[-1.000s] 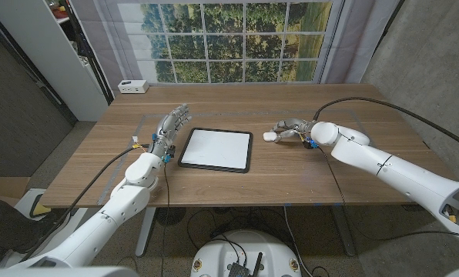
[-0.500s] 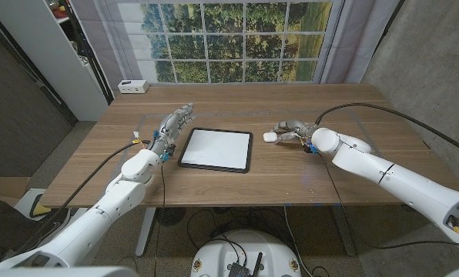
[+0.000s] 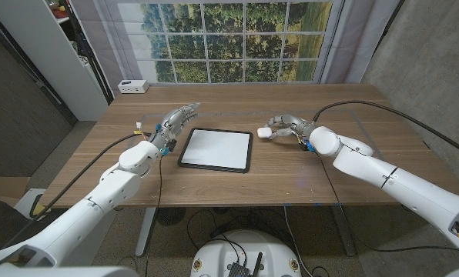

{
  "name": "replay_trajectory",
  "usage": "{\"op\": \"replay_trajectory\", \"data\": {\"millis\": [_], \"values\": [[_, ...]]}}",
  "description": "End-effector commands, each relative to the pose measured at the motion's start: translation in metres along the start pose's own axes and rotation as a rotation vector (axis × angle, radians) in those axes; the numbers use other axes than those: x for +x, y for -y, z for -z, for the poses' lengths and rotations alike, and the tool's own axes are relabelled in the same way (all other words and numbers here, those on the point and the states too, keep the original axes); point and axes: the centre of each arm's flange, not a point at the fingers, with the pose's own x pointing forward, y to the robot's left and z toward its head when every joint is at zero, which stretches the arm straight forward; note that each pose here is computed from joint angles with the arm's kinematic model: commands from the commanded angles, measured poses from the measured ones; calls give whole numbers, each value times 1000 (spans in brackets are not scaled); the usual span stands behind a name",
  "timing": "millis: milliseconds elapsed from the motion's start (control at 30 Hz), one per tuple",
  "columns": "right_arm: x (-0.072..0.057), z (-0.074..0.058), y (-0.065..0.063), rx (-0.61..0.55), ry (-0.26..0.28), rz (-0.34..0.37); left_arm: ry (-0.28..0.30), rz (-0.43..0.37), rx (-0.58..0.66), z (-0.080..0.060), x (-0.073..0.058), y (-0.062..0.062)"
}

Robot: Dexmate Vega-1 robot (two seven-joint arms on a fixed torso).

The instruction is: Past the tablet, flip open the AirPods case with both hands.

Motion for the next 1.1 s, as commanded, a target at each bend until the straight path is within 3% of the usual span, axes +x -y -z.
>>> {"op": "replay_trajectory", "data": {"millis": [33,400,700,1100], "values": [[-9,-32,12,-34,94,82,-58,44,55,-16,7,9],[-7,-64,13,-53,176,123,-141,85,108,-28,15,15],[0,-89,11,-80,257,117,-218,138,149,-37,23,20],[12,-109,11,-95,316,120,-228,231,157,-39,31,27]]}}
